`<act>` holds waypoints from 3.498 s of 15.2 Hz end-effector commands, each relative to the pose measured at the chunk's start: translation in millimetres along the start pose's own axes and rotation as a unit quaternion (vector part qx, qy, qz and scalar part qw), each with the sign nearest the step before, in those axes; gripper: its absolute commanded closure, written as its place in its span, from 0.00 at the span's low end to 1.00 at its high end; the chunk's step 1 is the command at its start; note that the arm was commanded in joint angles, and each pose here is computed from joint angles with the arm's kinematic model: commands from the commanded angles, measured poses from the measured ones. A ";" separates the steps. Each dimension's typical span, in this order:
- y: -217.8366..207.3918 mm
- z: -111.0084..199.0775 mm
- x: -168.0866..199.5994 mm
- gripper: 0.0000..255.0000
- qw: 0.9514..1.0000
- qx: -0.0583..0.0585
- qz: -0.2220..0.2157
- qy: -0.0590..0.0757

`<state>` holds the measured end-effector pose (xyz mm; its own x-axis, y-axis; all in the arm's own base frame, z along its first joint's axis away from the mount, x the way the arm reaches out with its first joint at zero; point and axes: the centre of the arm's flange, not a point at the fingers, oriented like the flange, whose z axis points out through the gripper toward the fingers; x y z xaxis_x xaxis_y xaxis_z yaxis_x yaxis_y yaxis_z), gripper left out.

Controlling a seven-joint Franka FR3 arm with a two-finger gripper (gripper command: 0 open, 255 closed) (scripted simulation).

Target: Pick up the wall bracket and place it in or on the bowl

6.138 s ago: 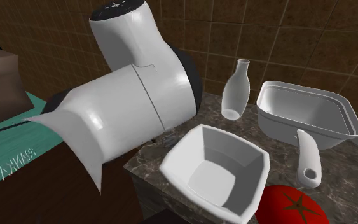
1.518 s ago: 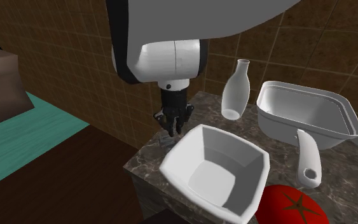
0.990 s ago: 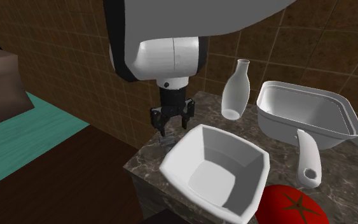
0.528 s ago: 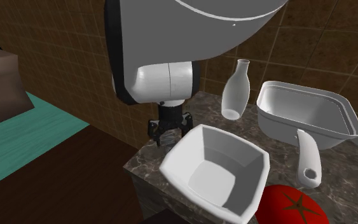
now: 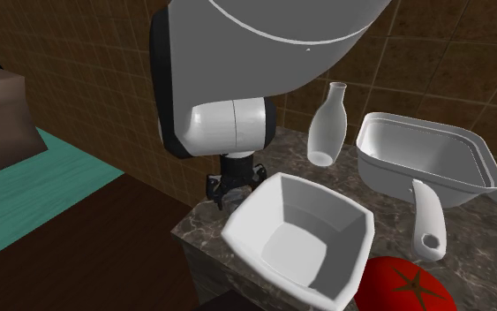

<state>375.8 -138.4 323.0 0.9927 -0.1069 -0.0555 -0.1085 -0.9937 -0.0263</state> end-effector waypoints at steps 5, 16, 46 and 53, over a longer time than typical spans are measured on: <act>0.0 0.1 0.0 1.00 1.000 0.000 0.000 0.000; -0.4 -15.6 -0.9 1.00 1.000 0.000 0.000 0.000; -4.4 -170.7 -9.5 1.00 1.000 0.000 0.000 0.000; 34.4 -165.7 -93.1 1.00 1.000 0.000 0.000 0.000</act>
<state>300.0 -163.7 492.5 0.9926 -0.1079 -0.0553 -0.1095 -0.9936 -0.0262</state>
